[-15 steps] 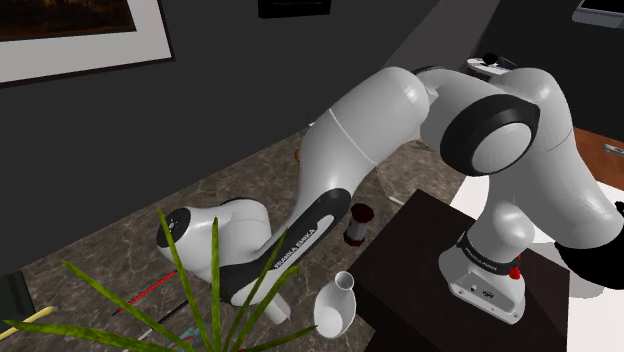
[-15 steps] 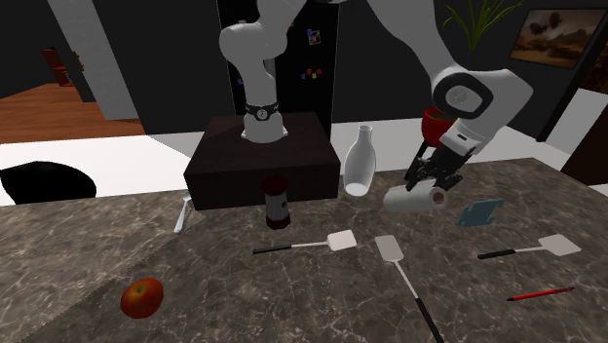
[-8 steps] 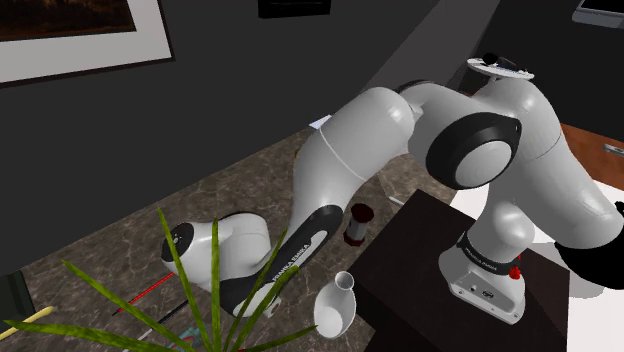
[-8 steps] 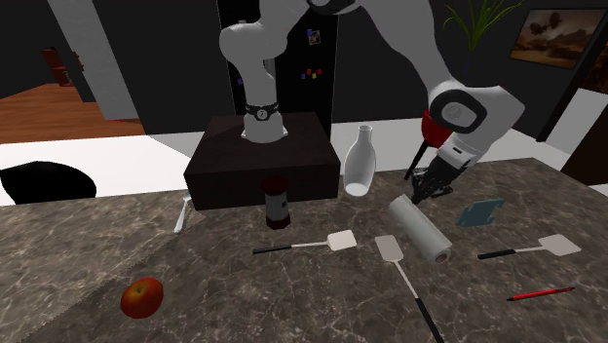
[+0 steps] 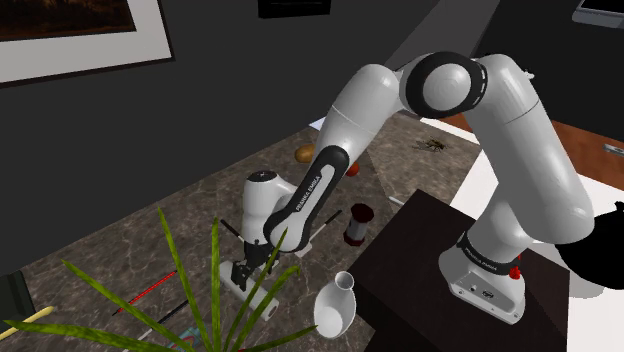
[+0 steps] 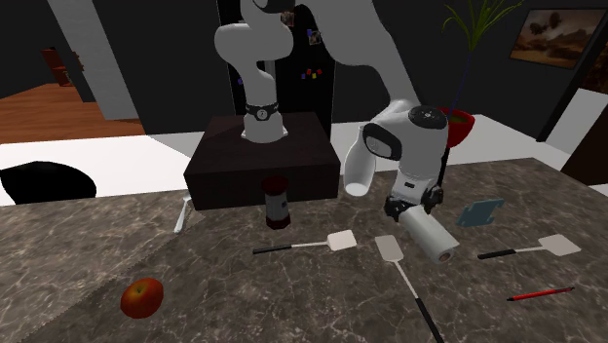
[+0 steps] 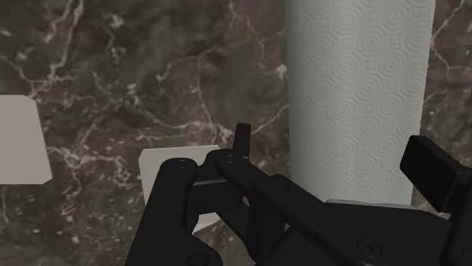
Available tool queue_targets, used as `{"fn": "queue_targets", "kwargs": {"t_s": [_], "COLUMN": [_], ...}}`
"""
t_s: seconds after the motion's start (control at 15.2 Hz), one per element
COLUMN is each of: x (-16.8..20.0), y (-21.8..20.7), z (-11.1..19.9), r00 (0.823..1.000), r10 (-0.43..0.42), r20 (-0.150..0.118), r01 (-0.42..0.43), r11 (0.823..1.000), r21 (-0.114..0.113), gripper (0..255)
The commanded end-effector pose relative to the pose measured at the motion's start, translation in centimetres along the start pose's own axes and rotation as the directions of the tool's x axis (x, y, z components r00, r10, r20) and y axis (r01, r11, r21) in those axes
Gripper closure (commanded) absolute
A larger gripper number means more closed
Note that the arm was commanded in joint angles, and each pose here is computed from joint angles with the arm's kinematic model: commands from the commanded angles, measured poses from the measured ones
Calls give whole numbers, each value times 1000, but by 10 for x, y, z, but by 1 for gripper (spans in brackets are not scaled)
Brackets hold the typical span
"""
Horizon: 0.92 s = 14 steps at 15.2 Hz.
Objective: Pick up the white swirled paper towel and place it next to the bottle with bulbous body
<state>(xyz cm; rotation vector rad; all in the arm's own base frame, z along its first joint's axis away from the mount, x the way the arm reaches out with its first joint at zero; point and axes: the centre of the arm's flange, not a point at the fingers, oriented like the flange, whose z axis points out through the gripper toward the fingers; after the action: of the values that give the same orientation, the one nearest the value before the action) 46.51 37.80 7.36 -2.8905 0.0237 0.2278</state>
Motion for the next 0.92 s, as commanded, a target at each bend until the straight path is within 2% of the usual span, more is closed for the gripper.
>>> {"fn": "queue_targets", "kwargs": {"t_s": [0.0,0.4,0.86], "x": [7,8,8], "y": [10,7,7], "z": [-1,34,34], "r00": [999,999,999], "r10": [-46,-46,-46], "r20": [-19,-19,-19], "r01": [47,47,47], "r11": [996,996,996], "r21": [79,79,79], "gripper": [0,0,0]}}
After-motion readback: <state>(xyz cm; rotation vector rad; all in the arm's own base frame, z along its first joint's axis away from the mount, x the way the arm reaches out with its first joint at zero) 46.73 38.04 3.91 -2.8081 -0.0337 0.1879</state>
